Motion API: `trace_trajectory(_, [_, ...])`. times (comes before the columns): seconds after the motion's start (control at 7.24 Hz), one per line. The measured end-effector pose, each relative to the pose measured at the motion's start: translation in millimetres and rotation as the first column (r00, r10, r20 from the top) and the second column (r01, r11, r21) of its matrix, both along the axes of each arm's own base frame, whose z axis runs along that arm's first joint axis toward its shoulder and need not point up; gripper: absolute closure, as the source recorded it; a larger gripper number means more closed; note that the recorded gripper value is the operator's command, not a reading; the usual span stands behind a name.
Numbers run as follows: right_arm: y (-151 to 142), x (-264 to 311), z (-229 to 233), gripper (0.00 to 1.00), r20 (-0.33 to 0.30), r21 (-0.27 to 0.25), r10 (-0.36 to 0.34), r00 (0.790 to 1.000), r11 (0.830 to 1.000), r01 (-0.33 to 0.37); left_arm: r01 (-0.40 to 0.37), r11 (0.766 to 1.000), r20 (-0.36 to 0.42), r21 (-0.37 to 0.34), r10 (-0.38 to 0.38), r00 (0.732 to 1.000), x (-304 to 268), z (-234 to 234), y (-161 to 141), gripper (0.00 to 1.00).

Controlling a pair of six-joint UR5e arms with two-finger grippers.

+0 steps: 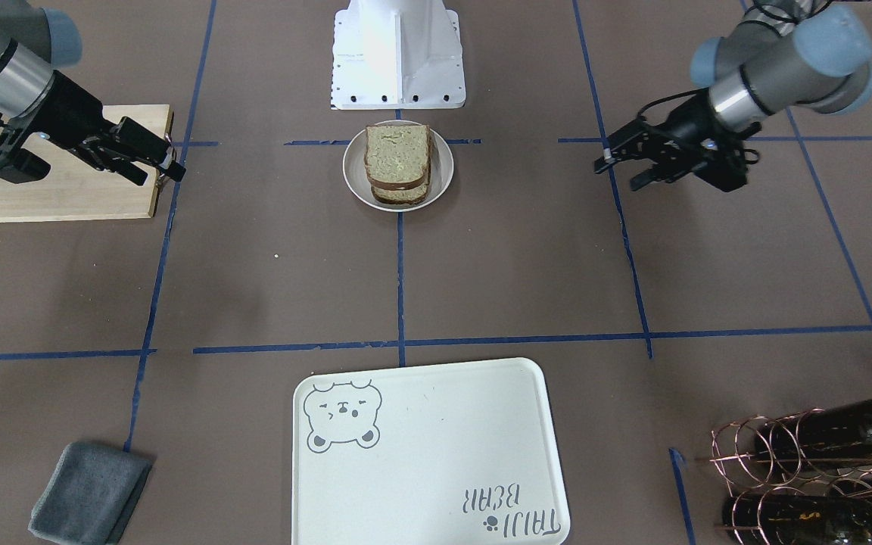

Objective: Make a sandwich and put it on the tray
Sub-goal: 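Withdraw the right gripper while the left gripper reaches to the plate rim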

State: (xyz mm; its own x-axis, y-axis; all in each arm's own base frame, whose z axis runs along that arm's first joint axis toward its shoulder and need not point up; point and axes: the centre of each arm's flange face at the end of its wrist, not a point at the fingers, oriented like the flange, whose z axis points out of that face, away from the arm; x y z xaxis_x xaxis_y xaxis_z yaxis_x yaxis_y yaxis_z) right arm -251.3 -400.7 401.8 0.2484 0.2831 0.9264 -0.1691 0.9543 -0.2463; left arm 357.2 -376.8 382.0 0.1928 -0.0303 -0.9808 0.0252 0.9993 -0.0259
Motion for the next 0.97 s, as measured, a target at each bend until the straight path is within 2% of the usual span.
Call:
trace_trajectory(0.14, [-3,3,9,0.0,-0.012,0.014,-0.007,1.0,1.0,0.007,0.023,0.999,0.017,-0.031,-0.022,1.0,47,-22,25,0.18])
trace_trajectory(0.28, [-4,5,16,0.0,-0.021,0.027,-0.012,1.0,1.0,0.012,0.04,0.998,0.062,-0.049,-0.037,0.997,84,-50,41,0.29])
trace_trajectory(0.55, [-4,6,19,0.0,-0.024,0.038,-0.014,1.0,0.999,0.015,0.069,0.996,0.174,-0.062,-0.057,0.983,139,-98,61,0.45])
trace_trajectory(0.69, [-4,7,19,0.0,-0.024,0.039,-0.014,1.0,0.999,0.015,0.079,0.995,0.202,-0.056,-0.066,0.977,153,-105,70,0.53])
trace_trajectory(0.97, [-4,8,19,0.0,-0.024,0.04,-0.014,1.0,0.999,0.015,0.071,0.996,0.225,-0.055,-0.057,0.973,169,-104,81,0.57])
